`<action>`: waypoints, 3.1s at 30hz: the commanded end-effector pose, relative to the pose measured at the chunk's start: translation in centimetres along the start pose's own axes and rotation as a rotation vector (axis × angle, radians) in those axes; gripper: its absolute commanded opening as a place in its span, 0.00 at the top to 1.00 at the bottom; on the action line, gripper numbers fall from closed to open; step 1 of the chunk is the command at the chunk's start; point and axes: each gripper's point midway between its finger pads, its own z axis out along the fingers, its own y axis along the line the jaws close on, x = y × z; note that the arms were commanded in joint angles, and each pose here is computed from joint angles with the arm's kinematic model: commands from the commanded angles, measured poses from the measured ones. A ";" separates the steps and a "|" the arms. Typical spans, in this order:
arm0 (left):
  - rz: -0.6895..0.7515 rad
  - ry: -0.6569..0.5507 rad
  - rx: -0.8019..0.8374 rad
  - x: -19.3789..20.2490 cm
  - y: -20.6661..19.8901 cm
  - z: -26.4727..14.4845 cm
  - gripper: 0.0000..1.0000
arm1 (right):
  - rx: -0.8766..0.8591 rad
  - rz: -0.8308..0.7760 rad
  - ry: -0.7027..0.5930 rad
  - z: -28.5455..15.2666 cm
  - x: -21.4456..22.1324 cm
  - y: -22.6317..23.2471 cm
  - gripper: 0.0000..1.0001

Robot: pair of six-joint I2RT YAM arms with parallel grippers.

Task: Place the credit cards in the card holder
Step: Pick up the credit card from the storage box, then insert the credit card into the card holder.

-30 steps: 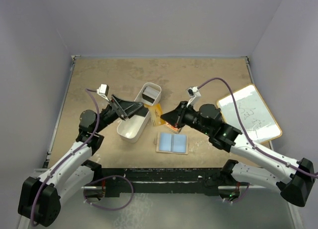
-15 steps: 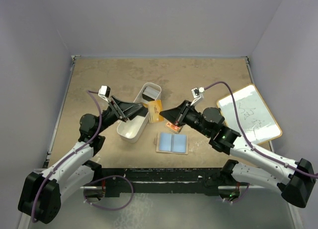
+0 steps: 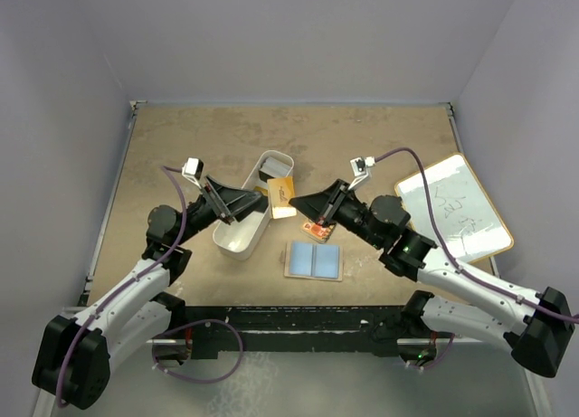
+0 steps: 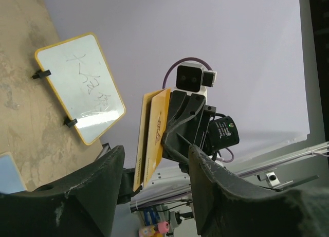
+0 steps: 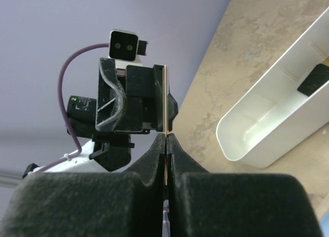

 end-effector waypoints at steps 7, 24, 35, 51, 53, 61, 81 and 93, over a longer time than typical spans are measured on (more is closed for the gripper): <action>0.045 0.003 0.101 0.1 -2.9 0.1 0.49 | -0.164 0.103 -0.002 0.5 -0.5 3.5 1.00; -0.039 -0.029 0.183 0.2 -4.5 -1.1 1.00 | -0.157 0.236 0.028 0.9 0.8 2.0 1.00; -0.036 -0.053 0.130 -0.1 -3.1 -0.8 1.00 | -0.161 0.270 0.032 0.2 0.6 1.5 1.00; -0.042 -0.100 -0.028 -0.9 1.0 -0.4 1.00 | -0.114 0.221 -0.016 -1.8 -0.3 0.4 1.00; -0.039 -0.099 -0.045 -0.9 1.5 -0.4 1.00 | -0.113 0.221 -0.022 -2.0 -0.5 0.5 1.00; -0.016 -0.086 -0.115 -0.7 4.0 -0.1 1.00 | -0.059 0.143 -0.035 -3.0 -1.1 0.4 1.00; -0.038 -0.015 -0.211 2.8 8.3 1.4 1.00 | 0.487 -0.369 0.002 -6.0 -3.9 -8.6 1.00; -0.024 0.066 -0.309 7.3 12.9 2.9 1.00 | 0.578 -0.287 0.107 -8.4 0.9 -14.4 1.00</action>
